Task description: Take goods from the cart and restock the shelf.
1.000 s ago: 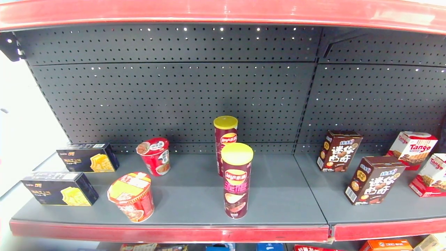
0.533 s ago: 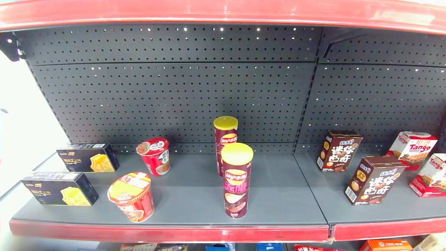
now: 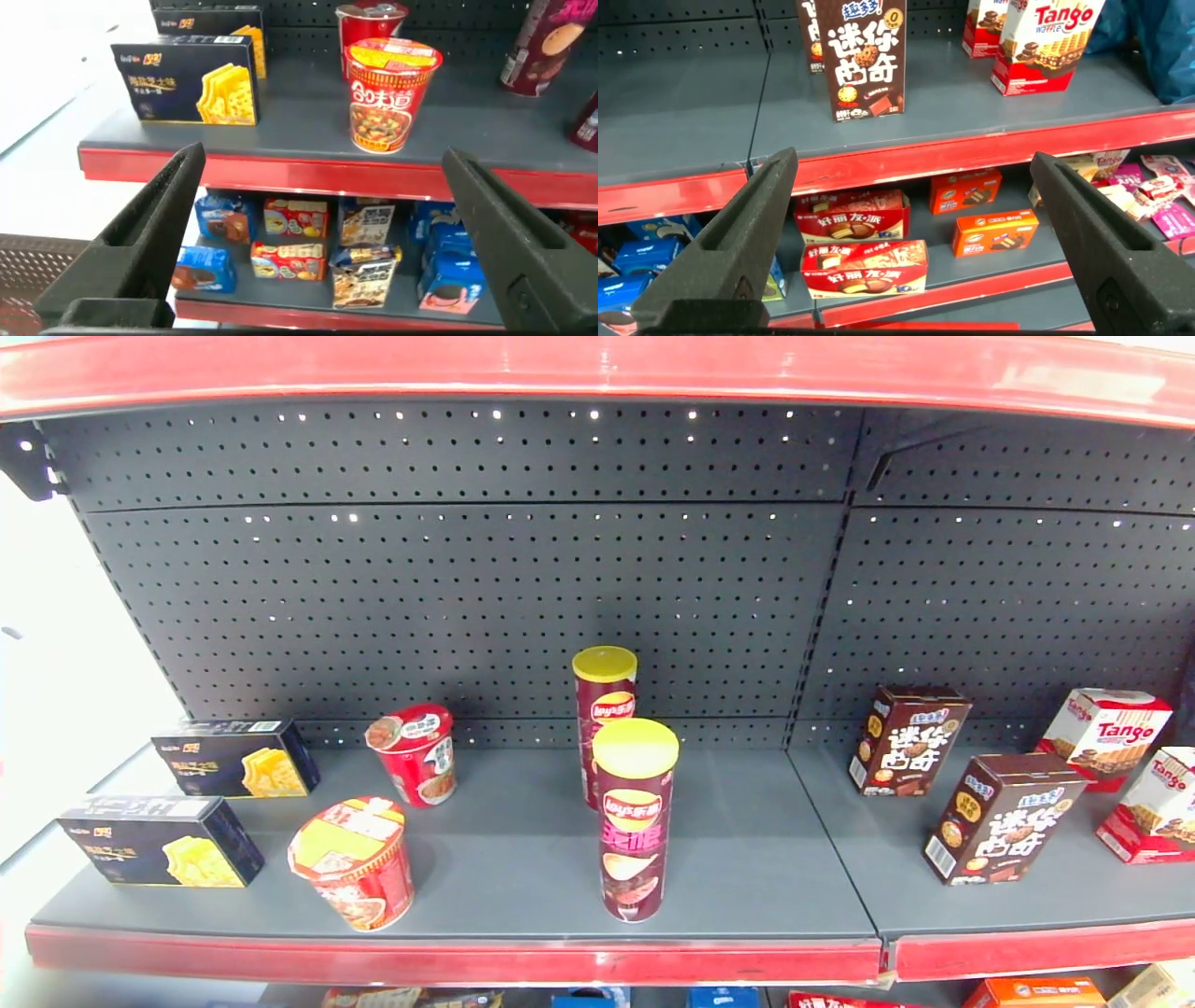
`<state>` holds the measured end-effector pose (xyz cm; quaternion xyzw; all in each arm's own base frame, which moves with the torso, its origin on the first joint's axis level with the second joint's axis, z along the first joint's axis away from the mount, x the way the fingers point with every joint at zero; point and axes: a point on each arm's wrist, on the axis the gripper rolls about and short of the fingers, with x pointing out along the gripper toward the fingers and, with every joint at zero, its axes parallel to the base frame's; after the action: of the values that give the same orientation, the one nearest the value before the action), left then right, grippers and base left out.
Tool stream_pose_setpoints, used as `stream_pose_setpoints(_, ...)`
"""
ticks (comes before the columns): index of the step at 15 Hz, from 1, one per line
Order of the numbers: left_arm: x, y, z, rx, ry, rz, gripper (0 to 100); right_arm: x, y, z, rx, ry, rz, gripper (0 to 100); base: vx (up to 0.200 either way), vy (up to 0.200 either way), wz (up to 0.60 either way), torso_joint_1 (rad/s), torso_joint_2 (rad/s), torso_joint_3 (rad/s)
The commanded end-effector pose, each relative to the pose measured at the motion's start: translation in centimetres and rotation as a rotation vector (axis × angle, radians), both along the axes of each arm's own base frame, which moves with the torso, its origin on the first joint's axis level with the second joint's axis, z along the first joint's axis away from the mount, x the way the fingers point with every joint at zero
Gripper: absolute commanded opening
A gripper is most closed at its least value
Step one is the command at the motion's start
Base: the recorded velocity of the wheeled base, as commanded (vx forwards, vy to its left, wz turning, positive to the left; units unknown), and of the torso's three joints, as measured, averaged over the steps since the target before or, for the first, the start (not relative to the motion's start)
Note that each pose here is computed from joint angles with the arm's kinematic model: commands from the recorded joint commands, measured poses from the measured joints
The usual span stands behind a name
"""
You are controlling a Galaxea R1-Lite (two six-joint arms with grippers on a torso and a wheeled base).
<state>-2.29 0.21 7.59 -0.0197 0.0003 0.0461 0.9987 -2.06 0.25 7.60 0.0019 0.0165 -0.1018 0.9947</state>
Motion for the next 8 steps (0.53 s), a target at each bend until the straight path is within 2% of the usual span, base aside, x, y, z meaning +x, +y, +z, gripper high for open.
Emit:
stream_pose_setpoints(1,0.02,-0.01,0.00,-0.008,0.002,-0.003,100,0.01,0.00,-0.01,0.000,0.002,0.000,100,0.000,0.000,0.00,0.000,0.00,0.000)
stream_pose_setpoints(8,0.01,-0.02,0.03,-0.006,0.002,-0.009,100,0.02,0.01,-0.01,-0.004,0.003,0.008,100,0.000,0.000,0.00,0.000,0.00,0.000)
